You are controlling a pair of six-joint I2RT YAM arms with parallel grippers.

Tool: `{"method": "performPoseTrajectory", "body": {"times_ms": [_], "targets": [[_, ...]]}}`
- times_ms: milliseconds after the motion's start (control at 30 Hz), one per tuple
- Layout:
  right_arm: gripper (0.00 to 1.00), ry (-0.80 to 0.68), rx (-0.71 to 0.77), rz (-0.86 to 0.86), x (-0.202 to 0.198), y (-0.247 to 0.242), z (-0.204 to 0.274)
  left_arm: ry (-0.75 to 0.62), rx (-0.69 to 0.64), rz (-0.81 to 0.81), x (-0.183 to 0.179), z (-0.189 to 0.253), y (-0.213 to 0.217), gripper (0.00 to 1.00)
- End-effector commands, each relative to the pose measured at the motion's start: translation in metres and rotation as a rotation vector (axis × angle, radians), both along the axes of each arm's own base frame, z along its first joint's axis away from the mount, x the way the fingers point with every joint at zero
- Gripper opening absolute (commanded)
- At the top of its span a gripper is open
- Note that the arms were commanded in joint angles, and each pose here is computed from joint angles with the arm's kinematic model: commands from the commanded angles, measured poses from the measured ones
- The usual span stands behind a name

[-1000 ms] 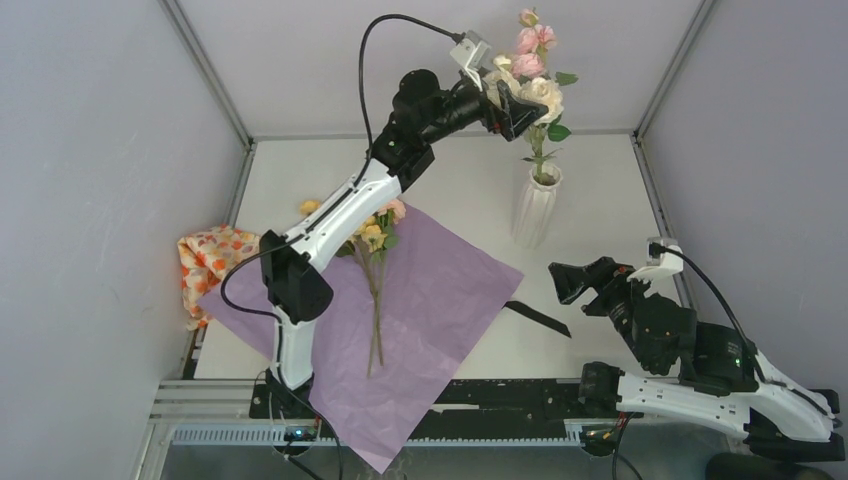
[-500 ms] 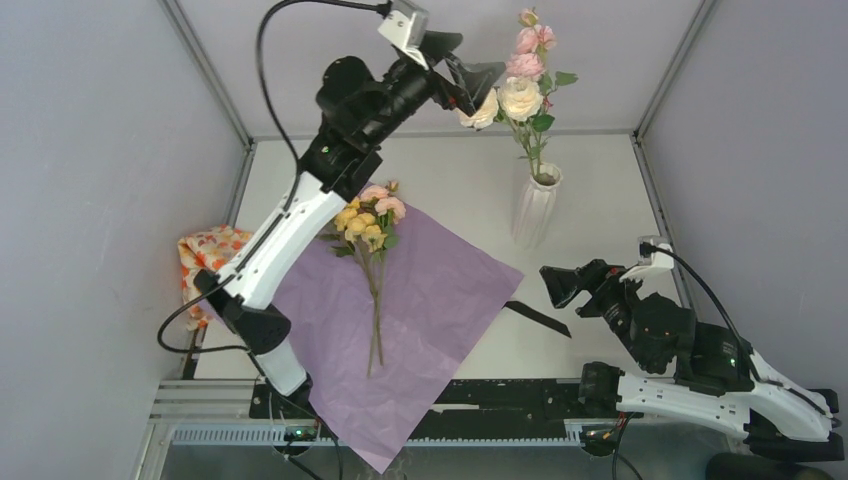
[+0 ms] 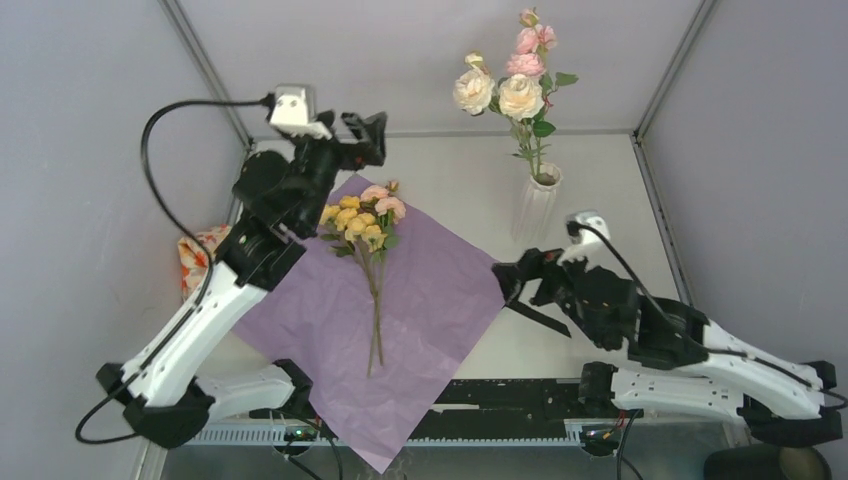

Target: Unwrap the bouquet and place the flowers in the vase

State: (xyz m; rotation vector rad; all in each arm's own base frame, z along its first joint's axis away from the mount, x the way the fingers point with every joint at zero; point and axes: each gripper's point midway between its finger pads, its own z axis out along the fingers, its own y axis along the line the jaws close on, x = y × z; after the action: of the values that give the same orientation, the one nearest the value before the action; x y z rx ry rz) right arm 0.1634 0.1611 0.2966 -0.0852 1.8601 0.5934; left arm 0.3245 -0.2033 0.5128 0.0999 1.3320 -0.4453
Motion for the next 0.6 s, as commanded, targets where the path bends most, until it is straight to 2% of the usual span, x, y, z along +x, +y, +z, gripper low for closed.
{"method": "performPoseTrajectory", "body": {"times_ms": [0,100,267,400,567], "targets": [[0.95,-0.010,-0.059,0.103,0.008,0.051,0.031,0.148,-0.086,0.230,-0.020,-0.052,0.066,0.95],[0.95,0.044,-0.125,0.158,0.012,0.085,0.020,0.297,-0.075,0.264,-0.021,-0.113,0.069,0.92],[0.94,0.139,-0.132,0.211,0.018,0.124,-0.005,0.544,0.000,0.306,-0.017,-0.216,0.060,0.85],[0.94,0.176,-0.126,0.173,0.021,0.122,-0.013,0.691,0.114,0.362,-0.011,-0.275,0.060,0.80],[0.94,0.179,-0.116,0.133,0.021,0.109,-0.014,0.865,0.240,0.347,-0.010,-0.346,0.044,0.77]]}}
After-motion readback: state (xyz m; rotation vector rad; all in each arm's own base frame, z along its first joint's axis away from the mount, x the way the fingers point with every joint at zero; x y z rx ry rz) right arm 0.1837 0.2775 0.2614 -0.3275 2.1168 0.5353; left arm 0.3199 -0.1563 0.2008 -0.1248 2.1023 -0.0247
